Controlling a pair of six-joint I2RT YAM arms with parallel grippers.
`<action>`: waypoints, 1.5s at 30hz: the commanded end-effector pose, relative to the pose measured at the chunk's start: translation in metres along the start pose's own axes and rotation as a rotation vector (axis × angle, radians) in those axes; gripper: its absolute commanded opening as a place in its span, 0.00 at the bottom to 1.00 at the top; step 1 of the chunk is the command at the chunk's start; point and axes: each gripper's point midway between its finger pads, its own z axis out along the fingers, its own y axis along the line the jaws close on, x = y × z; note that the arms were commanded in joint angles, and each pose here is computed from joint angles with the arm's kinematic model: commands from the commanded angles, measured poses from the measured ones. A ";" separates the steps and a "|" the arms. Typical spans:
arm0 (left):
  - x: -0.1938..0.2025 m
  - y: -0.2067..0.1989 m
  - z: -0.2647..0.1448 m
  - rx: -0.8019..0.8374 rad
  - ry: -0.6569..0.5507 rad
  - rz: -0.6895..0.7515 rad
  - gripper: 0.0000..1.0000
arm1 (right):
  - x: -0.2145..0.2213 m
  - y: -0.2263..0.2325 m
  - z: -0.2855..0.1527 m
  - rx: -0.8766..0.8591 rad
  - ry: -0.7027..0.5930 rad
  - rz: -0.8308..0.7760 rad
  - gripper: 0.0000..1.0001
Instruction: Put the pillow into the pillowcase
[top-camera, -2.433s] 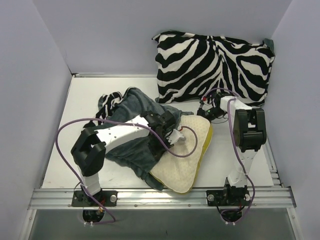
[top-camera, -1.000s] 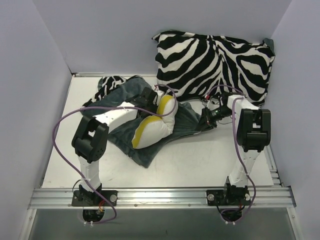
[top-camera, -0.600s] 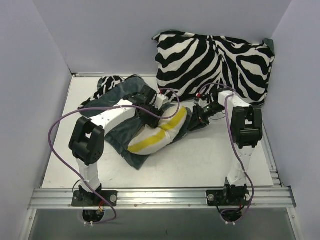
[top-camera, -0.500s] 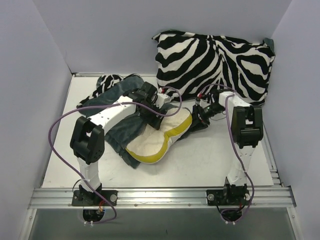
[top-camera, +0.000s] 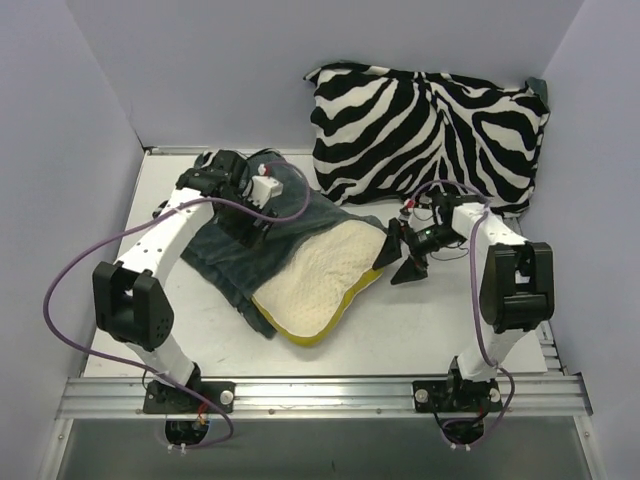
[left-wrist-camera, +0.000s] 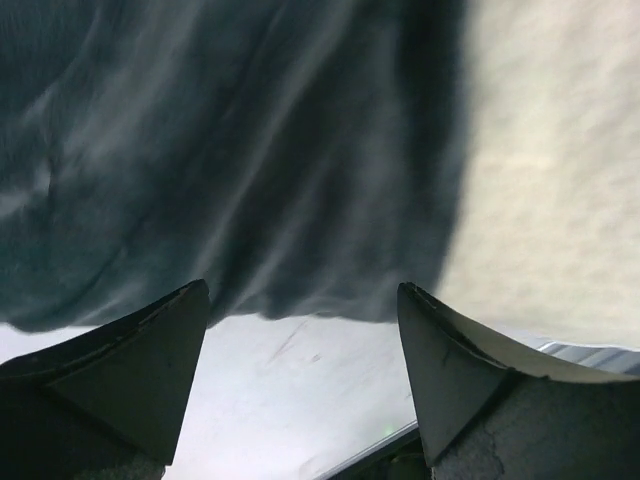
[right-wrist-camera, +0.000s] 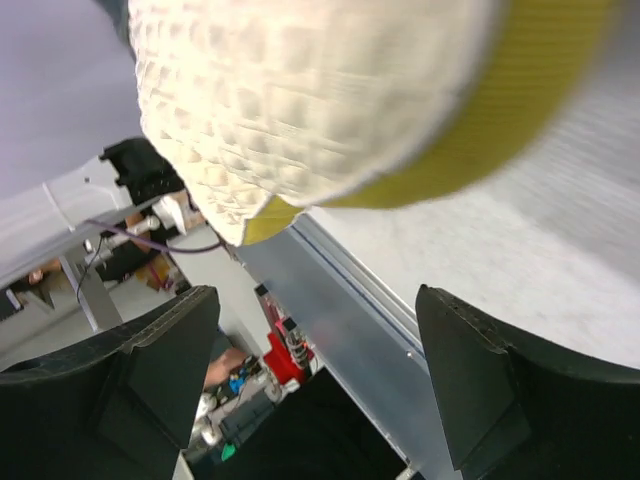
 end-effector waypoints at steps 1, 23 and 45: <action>0.055 0.054 0.036 -0.116 0.208 0.051 0.84 | 0.024 0.017 0.023 -0.053 0.103 0.047 0.82; -0.009 -0.034 0.050 0.266 0.037 -0.058 0.02 | -0.039 0.054 0.077 -0.059 0.015 -0.098 0.50; -0.036 0.035 -0.120 0.312 -0.373 -0.421 0.97 | 0.060 0.074 0.109 0.611 0.046 -1.728 1.00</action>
